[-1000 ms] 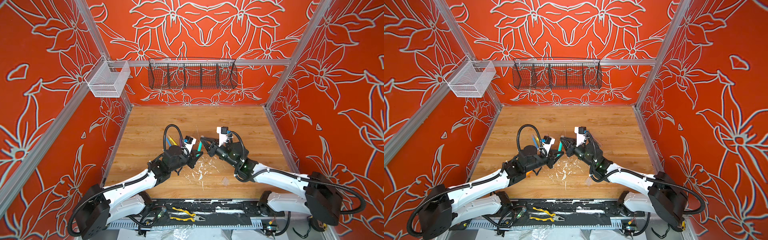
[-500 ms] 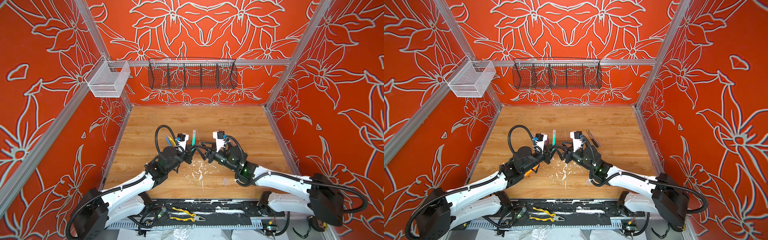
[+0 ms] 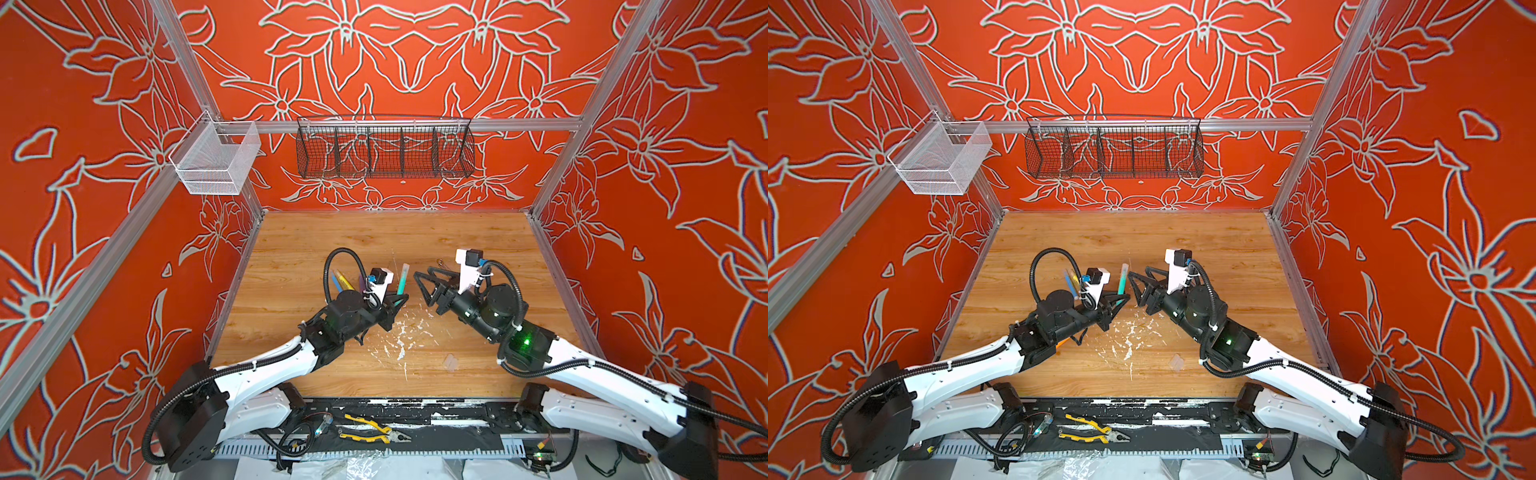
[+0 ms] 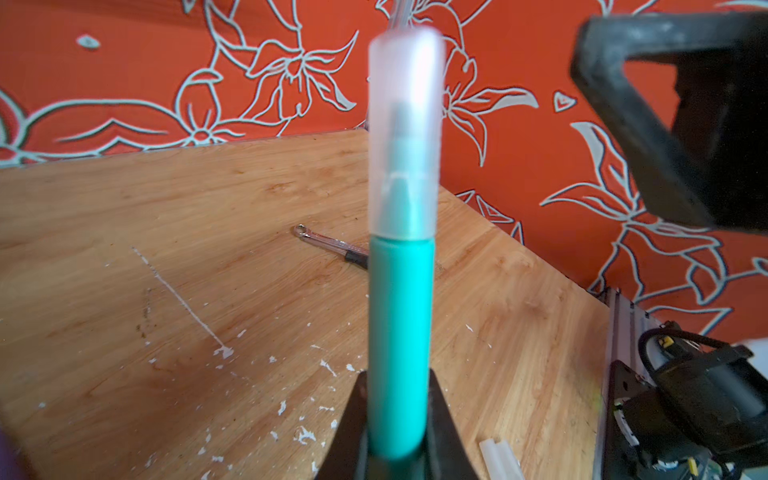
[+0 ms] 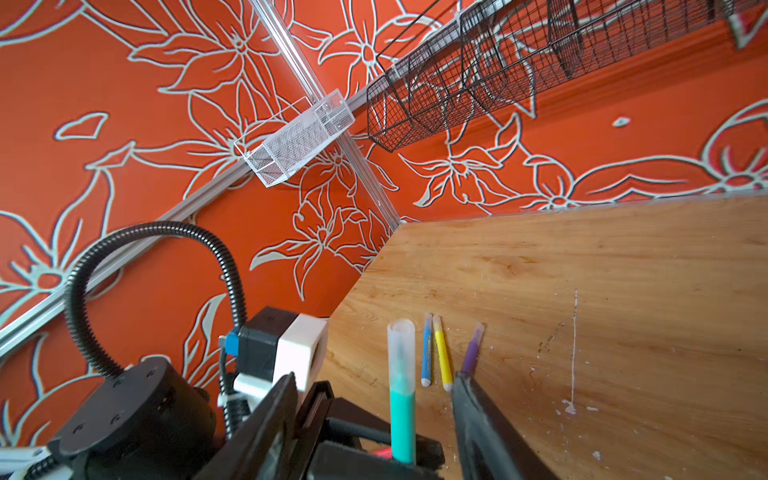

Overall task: Insert the pens into the pen caps
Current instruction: 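Press the cap down over the green marker with the right gripper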

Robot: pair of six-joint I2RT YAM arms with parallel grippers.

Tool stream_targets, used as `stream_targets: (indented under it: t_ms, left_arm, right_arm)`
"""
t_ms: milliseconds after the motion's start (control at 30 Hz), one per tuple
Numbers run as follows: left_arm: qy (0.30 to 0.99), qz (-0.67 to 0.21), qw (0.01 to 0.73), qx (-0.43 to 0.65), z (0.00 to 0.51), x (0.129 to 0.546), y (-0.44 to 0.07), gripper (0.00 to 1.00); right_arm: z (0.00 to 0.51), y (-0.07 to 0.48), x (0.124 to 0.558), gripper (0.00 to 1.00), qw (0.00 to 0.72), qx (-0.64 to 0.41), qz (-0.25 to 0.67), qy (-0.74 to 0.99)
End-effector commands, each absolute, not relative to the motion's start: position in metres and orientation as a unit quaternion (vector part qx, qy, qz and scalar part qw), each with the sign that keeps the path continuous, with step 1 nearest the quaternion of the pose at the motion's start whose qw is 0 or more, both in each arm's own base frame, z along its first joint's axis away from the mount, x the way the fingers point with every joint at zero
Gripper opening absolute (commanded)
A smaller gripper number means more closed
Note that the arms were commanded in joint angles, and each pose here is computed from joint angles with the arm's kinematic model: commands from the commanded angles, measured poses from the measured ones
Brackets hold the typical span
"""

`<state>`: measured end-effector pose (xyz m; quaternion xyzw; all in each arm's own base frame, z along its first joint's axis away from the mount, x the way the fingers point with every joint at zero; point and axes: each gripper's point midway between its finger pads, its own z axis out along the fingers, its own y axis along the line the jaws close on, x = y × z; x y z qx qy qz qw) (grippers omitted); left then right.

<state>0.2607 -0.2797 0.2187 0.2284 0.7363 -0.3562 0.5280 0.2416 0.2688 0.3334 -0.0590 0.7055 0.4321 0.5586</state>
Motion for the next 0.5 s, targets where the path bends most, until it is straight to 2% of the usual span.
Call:
stream_targets:
  t_ms: [0, 267, 467]
  left_arm:
    - [0.714, -0.364, 0.537, 0.262, 0.232, 0.254, -0.292, 0.00]
    - [0.705, -0.360, 0.533, 0.300, 0.233, 0.239, -0.308, 0.00]
    - [0.705, -0.351, 0.539, 0.301, 0.234, 0.238, -0.307, 0.00]
  right_arm:
    - [0.319, 0.264, 0.249, 0.62, 0.548, -0.055, 0.388, 0.739]
    - [0.309, 0.277, 0.257, 0.59, 0.530, -0.064, 0.376, 0.757]
    - [0.313, 0.274, 0.255, 0.51, 0.538, -0.065, 0.375, 0.752]
